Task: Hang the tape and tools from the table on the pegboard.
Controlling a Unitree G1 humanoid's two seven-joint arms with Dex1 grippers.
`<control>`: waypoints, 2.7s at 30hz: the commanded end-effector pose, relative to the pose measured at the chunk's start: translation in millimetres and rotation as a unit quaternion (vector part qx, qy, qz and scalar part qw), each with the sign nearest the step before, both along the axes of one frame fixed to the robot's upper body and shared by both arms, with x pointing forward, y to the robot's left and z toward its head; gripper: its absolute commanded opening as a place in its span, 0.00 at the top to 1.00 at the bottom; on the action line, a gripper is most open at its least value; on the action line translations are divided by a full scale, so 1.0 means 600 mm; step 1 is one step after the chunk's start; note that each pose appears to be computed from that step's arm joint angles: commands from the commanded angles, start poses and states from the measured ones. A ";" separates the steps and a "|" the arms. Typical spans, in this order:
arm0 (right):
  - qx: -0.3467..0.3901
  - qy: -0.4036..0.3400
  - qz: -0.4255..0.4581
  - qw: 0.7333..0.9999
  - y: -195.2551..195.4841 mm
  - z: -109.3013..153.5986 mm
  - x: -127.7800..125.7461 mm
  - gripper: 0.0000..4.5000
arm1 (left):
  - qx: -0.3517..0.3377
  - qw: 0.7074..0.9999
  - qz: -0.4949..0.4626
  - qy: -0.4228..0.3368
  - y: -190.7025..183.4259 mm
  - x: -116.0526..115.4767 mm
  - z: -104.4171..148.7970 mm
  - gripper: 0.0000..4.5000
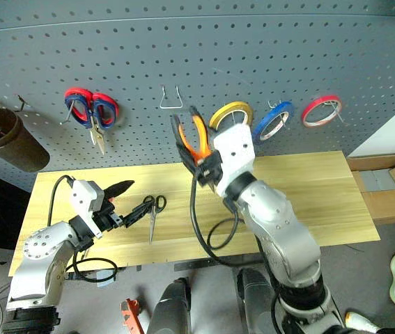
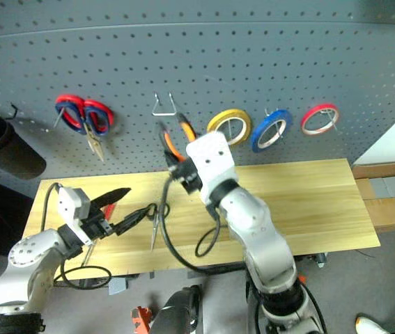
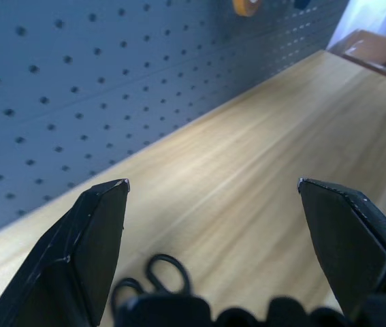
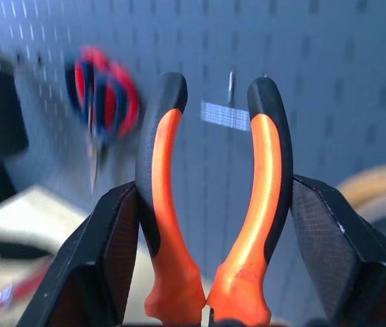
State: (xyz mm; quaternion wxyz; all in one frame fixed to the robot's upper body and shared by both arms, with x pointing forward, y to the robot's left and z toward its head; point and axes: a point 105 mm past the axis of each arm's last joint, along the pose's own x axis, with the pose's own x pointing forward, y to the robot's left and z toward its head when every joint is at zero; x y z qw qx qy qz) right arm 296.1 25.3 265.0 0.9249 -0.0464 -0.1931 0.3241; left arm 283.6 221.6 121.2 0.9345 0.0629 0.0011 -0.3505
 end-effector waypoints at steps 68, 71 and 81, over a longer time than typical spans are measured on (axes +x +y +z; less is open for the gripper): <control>0.052 -0.290 0.038 0.955 0.126 0.091 0.065 0.37 | -0.042 0.993 0.026 -0.111 -0.036 0.036 0.098 0.05; 0.047 -0.282 0.024 0.958 0.117 0.077 0.072 0.37 | -0.041 0.992 0.026 -0.114 -0.037 0.037 0.100 0.05; 0.052 -0.244 -0.011 0.968 0.096 0.063 0.095 0.29 | -0.040 0.992 0.028 -0.121 -0.036 0.040 0.104 0.05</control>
